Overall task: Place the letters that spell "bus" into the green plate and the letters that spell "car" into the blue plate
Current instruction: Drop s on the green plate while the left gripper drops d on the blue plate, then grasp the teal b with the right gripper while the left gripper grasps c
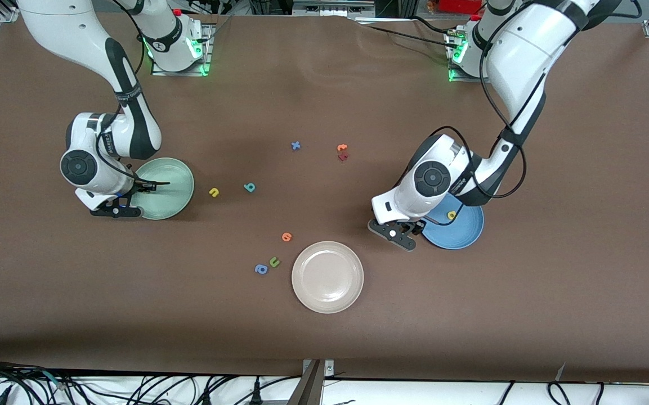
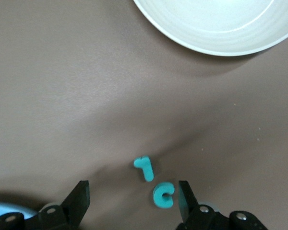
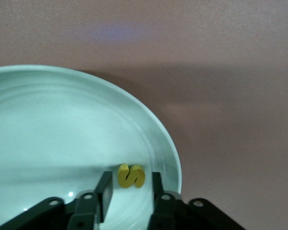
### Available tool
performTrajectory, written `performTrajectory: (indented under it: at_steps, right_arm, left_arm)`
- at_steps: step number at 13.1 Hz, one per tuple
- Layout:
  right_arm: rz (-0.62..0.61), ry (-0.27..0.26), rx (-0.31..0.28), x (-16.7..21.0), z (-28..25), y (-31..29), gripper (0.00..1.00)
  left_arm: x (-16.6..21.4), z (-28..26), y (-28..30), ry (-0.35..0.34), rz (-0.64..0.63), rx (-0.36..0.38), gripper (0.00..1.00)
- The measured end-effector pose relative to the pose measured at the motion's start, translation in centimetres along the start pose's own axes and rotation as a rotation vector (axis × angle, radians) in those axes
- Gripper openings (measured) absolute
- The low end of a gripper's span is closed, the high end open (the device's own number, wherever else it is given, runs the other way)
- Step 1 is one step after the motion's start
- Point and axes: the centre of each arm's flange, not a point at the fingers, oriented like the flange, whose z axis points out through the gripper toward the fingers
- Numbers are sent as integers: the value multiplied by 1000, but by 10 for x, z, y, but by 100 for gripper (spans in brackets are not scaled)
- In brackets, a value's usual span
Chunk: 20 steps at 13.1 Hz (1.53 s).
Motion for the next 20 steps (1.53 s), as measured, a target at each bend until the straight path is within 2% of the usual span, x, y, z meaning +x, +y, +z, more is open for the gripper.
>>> performTrajectory:
  at_steps: [3, 4, 5, 6, 8, 10, 11, 12, 14, 16, 20]
  right_arm:
    - [7, 23, 10, 4, -17, -5, 79]
    - [25, 18, 21, 3, -30, -15, 91]
    - [47, 19, 36, 1, -47, -36, 98]
    - [76, 26, 57, -3, -63, -63, 98]
    - [163, 37, 116, -13, -80, -127, 97]
    - [274, 64, 159, -23, -82, -186, 97]
    - [334, 86, 176, -27, -78, -210, 96]
    - [394, 105, 190, -31, -70, -232, 97]
    - [480, 131, 208, -38, -49, -267, 96]
    - [509, 141, 211, -42, -30, -284, 94]
    - [536, 150, 217, -38, -19, -283, 89]
  left_arm:
    - [1, 16, 13, 8, -19, -7, 52]
    - [1, 19, 16, 9, -23, 8, 52]
    - [0, 22, 16, 8, -17, 25, 41]
    - [0, 25, 15, 4, -18, 35, 39]
    - [-2, 31, 11, -5, -24, 39, 40]
    - [-1, 31, 8, -3, -26, 43, 22]
    - [-1, 31, 8, -3, -26, 43, 22]
    - [-1, 30, 8, -2, -27, 43, 12]
    - [3, 24, 5, 7, -31, 46, 11]
    - [8, 2, -1, -6, -40, 65, 11]
    - [-4, -49, -39, -124, -73, 125, 11]
